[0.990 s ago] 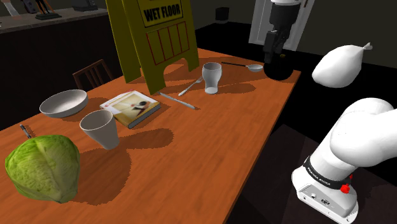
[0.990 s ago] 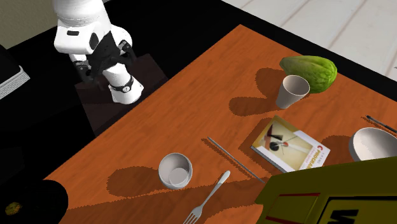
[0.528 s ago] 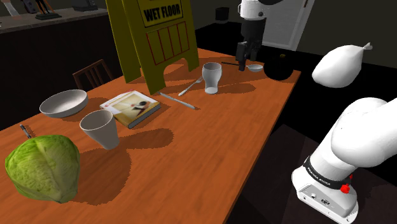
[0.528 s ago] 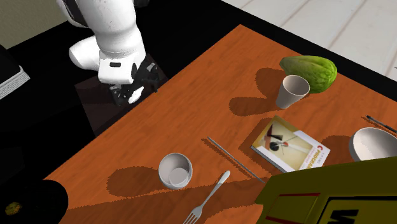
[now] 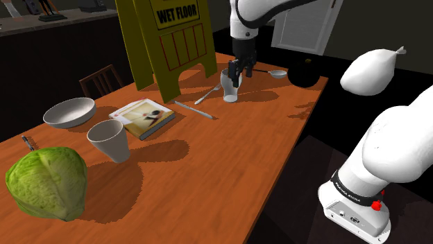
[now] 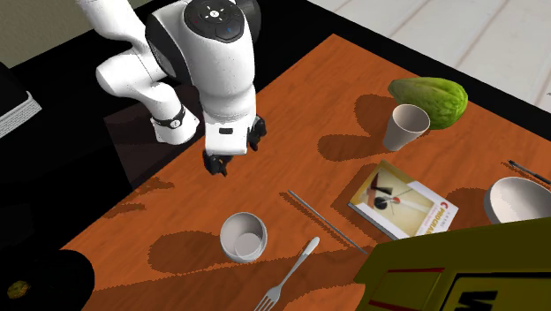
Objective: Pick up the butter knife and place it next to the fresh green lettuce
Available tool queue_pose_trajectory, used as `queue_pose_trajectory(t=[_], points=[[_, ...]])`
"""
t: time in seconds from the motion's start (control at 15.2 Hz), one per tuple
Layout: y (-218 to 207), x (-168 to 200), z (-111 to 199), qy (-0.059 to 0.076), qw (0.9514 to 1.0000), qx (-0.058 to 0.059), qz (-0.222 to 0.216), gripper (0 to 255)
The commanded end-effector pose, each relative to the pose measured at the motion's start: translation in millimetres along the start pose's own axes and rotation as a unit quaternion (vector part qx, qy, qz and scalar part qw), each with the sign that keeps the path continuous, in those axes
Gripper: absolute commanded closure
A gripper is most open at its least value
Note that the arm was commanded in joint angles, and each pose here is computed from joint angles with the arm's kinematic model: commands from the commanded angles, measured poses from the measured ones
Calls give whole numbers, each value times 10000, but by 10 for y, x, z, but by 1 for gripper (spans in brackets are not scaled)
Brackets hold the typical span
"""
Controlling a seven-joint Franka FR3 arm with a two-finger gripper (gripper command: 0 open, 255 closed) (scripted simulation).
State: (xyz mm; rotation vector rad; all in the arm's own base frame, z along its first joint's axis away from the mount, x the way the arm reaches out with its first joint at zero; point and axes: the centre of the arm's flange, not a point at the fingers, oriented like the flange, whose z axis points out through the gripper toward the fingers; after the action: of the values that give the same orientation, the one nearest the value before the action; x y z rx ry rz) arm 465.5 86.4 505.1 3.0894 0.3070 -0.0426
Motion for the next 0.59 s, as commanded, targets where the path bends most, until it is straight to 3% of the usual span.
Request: queue_pose_trajectory(t=[0.0, 0.53], points=[[-55, 233, 114, -8, 10000, 20, -26, 0], [-429, 1112, 572, -51, 9999, 93, -134, 0]])
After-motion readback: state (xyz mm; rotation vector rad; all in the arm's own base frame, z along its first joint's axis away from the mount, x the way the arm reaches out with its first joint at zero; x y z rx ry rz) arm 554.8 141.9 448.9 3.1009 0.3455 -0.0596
